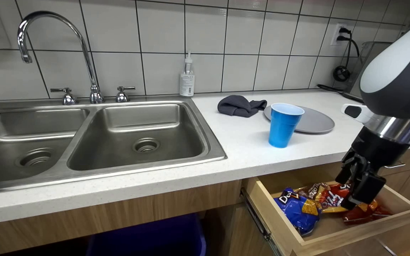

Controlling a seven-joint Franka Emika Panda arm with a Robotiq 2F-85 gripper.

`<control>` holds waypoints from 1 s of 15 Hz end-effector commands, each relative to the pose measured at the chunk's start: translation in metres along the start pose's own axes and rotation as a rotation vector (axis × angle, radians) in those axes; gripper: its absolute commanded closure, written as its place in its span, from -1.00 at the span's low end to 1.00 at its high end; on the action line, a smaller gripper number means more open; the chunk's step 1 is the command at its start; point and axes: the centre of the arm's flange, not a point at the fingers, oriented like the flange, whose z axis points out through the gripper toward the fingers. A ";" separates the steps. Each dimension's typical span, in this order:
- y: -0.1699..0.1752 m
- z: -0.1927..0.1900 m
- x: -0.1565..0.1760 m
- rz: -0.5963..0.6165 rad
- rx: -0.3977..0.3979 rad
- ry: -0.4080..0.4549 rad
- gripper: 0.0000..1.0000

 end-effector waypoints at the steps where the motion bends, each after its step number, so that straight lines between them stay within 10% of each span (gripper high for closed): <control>1: -0.011 -0.017 -0.003 0.046 0.001 0.002 -1.00; 15: -0.029 -0.028 -0.036 0.318 0.102 -0.084 -1.00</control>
